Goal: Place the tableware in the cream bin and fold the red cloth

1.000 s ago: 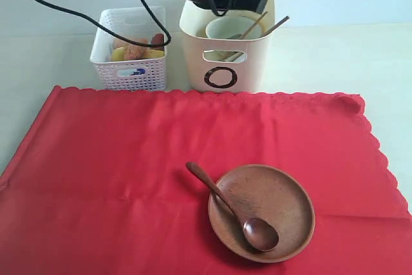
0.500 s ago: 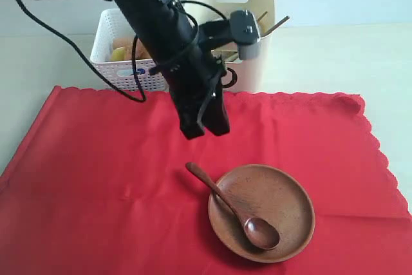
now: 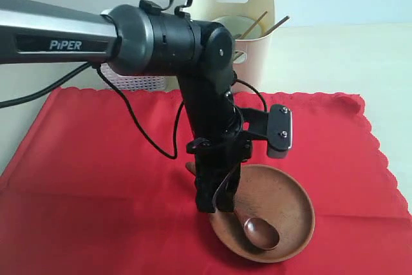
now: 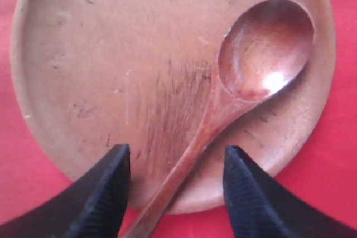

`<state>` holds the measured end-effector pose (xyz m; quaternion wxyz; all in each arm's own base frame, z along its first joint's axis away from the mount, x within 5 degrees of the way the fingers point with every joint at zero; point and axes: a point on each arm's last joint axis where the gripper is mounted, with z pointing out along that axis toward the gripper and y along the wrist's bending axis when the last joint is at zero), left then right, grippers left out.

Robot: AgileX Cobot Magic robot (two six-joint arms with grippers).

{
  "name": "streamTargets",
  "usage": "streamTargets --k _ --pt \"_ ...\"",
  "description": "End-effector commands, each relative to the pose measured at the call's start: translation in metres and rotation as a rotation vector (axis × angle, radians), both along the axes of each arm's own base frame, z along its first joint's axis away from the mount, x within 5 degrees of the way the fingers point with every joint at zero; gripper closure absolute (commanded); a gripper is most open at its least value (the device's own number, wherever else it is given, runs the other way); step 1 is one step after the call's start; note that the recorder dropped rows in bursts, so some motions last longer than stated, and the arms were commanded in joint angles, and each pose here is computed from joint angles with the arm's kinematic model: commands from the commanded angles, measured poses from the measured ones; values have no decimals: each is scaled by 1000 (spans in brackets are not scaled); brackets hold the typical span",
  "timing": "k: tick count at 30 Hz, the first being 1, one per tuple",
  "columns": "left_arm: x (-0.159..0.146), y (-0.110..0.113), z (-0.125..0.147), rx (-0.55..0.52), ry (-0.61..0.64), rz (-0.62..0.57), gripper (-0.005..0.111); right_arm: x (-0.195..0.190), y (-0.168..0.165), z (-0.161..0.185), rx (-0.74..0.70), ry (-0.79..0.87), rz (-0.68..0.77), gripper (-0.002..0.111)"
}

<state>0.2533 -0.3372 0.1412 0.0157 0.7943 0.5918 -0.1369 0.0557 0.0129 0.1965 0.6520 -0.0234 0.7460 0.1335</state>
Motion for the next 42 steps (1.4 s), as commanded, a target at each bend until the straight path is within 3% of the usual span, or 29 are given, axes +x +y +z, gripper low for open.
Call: streamTargets --k 1,13,16,19,24,26,30,34,37,42 --pt "-3 -1 -2 15 -5 -14 56 0 0 0 3 -14 2 108" --pt "-3 -1 -31 72 25 -28 68 0 0 0 3 -14 2 108" --pt "-3 -2 -32 71 24 -23 83 0 0 0 3 -14 2 108" --pt "-3 -3 -28 65 14 -27 105 0 0 0 3 -14 2 108" --pt "2 -1 -2 40 -86 -49 107 0 0 0 3 -14 2 108" --pt "12 -1 18 11 -175 16 107 0 0 0 3 -14 2 108" --pt "40 -5 63 -177 -352 212 107 0 0 0 3 -14 2 108" --pt "80 -2 105 -476 -529 479 107 0 0 0 3 -14 2 108" --pt "107 5 126 -695 -616 678 107 0 0 0 3 -14 2 108" --pt "141 26 142 -961 -679 913 107 0 0 0 3 -14 2 108"
